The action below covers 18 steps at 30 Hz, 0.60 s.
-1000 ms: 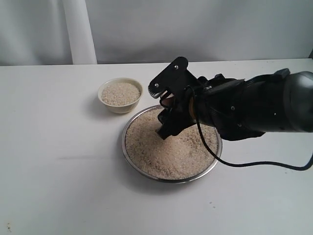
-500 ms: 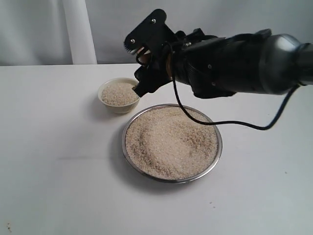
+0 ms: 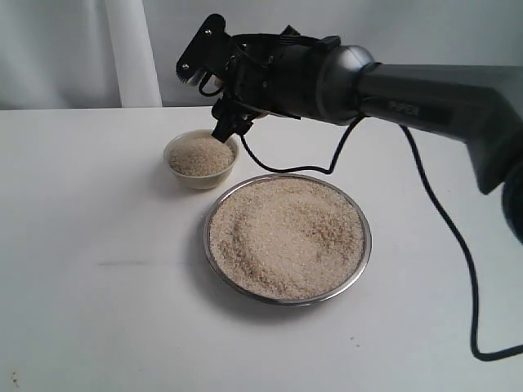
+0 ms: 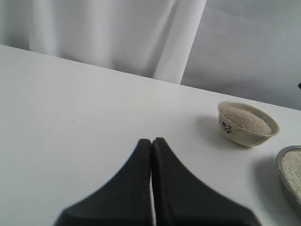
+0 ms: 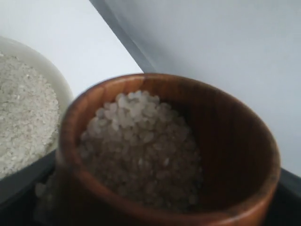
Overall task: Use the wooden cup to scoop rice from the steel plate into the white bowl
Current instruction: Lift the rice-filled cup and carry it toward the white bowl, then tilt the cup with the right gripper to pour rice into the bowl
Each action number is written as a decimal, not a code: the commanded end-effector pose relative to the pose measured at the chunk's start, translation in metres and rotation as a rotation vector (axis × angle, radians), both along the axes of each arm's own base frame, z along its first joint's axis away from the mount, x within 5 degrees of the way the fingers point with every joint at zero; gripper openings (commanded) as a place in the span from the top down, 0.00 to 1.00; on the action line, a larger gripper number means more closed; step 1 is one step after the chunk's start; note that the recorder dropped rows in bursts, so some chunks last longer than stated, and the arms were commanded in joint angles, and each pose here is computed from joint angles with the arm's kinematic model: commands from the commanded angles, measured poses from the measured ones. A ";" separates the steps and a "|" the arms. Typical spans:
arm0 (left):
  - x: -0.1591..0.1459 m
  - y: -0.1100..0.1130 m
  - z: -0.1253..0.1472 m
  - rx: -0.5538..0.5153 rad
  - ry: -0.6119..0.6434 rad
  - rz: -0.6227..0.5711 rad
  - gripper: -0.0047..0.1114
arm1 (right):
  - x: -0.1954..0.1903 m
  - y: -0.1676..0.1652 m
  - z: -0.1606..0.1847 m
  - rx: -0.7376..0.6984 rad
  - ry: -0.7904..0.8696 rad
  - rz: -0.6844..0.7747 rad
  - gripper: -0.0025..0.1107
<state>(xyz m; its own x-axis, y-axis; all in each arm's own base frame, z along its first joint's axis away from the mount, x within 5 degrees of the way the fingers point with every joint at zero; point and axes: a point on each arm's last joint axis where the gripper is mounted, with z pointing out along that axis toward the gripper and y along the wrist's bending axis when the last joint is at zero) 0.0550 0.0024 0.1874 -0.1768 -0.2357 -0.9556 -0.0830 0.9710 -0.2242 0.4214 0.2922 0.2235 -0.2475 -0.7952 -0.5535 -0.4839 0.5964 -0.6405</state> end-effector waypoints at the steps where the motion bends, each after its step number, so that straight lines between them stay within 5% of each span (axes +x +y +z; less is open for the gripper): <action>1: 0.000 0.000 0.002 -0.005 -0.013 -0.004 0.96 | 0.012 0.008 -0.001 -0.052 0.005 -0.004 0.98; 18: 0.000 0.000 0.002 -0.005 -0.013 -0.004 0.96 | 0.022 0.040 -0.035 -0.248 0.037 0.062 0.98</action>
<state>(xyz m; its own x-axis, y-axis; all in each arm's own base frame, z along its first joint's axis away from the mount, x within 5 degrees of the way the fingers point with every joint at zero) 0.0550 0.0024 0.1874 -0.1768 -0.2357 -0.9556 -0.0830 0.9710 -0.2242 0.4455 0.3269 0.1861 -0.2346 -0.8990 -0.3698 -0.5388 0.4369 -0.7203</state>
